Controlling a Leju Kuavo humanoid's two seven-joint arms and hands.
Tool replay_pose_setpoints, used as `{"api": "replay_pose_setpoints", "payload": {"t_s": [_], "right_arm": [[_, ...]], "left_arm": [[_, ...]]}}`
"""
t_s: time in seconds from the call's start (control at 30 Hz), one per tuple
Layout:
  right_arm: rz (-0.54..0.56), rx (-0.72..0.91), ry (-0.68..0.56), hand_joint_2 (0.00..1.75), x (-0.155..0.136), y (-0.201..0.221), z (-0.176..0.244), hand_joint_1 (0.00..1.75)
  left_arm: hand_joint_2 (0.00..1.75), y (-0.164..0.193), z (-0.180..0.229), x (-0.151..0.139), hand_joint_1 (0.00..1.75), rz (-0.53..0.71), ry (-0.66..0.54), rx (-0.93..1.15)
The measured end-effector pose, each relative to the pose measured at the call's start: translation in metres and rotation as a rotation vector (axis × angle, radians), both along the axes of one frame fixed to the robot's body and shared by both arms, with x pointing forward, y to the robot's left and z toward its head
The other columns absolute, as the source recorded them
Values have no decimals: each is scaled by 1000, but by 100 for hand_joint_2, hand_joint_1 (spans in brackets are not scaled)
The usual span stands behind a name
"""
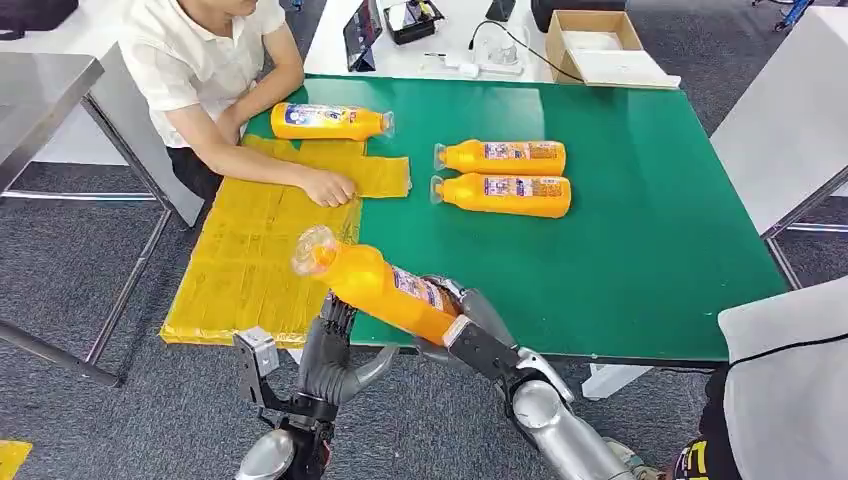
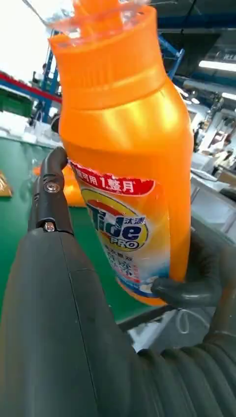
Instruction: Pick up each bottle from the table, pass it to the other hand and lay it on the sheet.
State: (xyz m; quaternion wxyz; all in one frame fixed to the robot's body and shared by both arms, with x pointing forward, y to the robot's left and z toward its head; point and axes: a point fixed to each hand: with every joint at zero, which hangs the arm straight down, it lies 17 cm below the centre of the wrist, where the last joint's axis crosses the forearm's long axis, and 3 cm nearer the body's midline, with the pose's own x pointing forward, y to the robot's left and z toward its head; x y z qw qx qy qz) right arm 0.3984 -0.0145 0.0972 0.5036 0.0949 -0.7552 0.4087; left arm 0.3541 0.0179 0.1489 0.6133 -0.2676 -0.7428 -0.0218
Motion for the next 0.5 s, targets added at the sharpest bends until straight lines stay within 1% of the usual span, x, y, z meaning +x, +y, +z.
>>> {"api": "replay_pose_setpoints", "payload": {"t_s": [0.17,0.37,0.5], "right_arm": [[34,-25,-16,175,-5,13,-1,175],[100,-34,-47,175,-19,33,3,175],[143,-24,-64,175,-30,46,6,175]], "left_arm": [[175,1,7,4,0,-5,4,-40],[175,-1,11,10,0,-54,81,-154],[175,2,19,14,0,-54,83,-208]]}}
